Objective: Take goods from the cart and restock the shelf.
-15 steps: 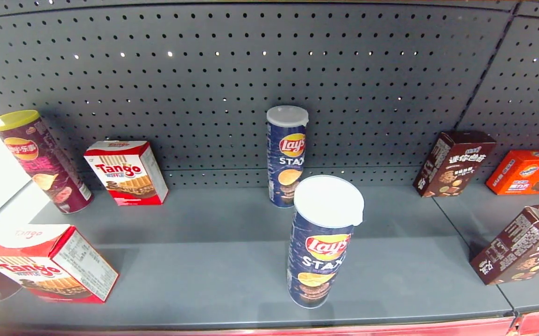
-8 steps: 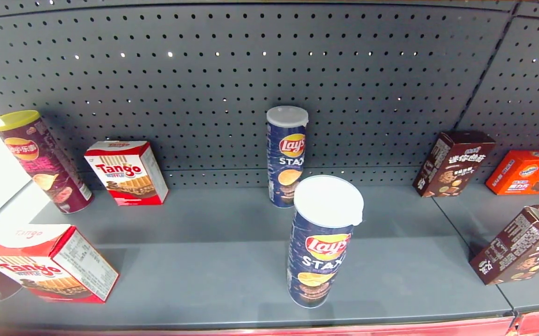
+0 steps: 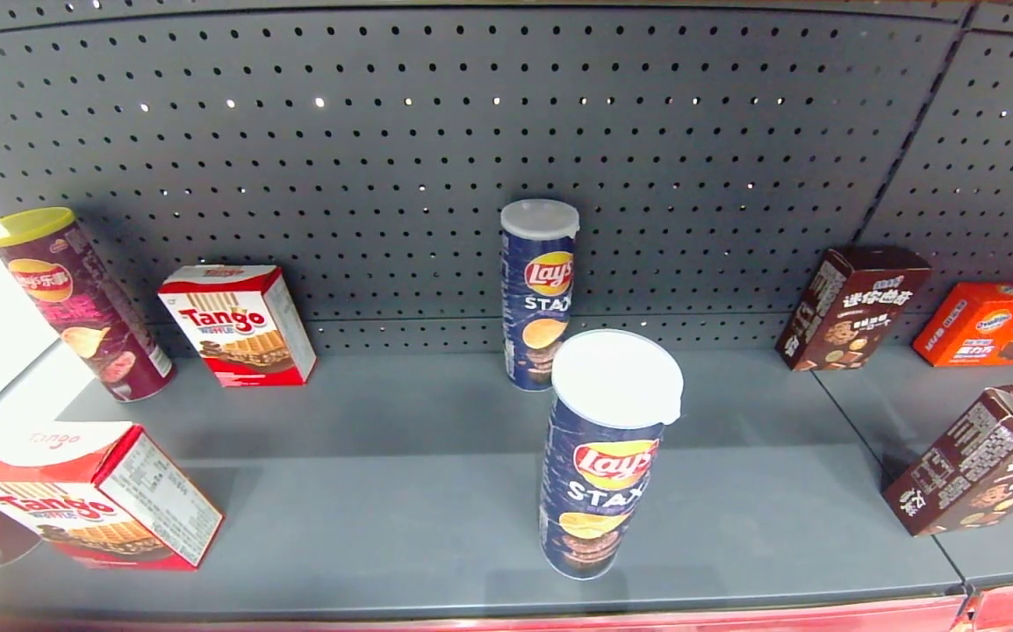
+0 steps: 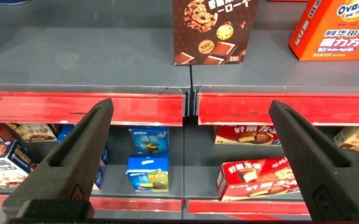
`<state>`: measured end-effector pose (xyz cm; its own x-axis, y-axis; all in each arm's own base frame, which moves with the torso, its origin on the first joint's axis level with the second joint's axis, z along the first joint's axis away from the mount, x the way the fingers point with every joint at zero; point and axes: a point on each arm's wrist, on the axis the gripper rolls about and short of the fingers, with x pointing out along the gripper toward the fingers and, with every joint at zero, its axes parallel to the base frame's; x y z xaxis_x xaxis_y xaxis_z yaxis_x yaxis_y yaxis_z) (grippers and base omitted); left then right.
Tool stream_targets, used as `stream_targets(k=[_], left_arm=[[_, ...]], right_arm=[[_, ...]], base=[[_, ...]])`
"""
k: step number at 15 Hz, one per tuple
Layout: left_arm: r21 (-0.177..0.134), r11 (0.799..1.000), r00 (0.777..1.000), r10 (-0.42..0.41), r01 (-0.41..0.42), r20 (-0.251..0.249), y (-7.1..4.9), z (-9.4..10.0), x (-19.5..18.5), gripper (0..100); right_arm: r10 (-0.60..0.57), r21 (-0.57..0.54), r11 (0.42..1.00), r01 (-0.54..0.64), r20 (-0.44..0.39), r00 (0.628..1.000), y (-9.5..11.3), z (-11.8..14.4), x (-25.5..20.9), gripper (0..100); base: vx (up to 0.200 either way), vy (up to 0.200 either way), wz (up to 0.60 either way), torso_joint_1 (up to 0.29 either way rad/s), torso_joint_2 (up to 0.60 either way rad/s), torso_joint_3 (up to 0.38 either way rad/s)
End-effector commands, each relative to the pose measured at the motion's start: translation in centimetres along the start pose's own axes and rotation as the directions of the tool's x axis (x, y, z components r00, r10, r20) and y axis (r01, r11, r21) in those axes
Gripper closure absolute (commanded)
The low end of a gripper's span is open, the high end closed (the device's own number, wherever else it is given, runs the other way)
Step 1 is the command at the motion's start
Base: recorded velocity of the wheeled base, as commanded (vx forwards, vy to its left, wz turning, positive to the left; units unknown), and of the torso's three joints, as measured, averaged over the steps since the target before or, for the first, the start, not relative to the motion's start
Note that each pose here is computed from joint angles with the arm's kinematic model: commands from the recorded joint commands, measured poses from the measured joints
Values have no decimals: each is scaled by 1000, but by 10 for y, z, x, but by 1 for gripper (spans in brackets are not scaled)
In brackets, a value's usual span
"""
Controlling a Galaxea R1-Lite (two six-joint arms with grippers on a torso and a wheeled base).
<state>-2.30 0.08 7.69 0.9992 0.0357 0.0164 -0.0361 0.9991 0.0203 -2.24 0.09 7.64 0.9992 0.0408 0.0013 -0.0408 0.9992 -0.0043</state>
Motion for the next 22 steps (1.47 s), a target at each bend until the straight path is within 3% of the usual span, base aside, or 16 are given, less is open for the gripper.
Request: stream_targets(k=[1,4,13,14,15,17,19,22], left_arm=[[-34,998,998,51,-52,-24,1,-1,0,0],[-36,999,1000,-9,8,-24,0,-1,0,0],[-27,999,999,-30,29,-17,-1,-1,0,0],[-24,999,999,-39,39,-19,-1,-1,0,0],[-20,999,999,-47,46,-20,-1,-1,0,0],[-10,998,998,-56,56,-18,-1,-1,0,0],[-12,998,998,-56,56,-20,-1,-1,0,0],[-15,998,998,-55,54,-18,-1,-1,0,0]], right_arm=[[1,0,1000,-1,-1,1000,0,0,0,0],[1,0,1000,-1,-1,1000,0,0,0,0],[-22,-7,1000,23,14,1000,0,4,0,0],[-7,63,998,8,-21,1000,-2,126,37,0],[90,27,996,-89,-28,996,0,148,53,0],[194,-20,981,-195,-51,980,6,174,87,0],[299,-51,952,-303,-72,951,18,185,109,0],[428,-77,892,-445,-166,888,45,187,148,0]], base=[[0,0,0,0,0,0],[0,0,0,0,0,0],[0,0,0,0,0,0],[0,0,0,0,0,0],[0,0,0,0,0,0],[0,0,0,0,0,0],[0,0,0,0,0,0],[0,0,0,0,0,0]])
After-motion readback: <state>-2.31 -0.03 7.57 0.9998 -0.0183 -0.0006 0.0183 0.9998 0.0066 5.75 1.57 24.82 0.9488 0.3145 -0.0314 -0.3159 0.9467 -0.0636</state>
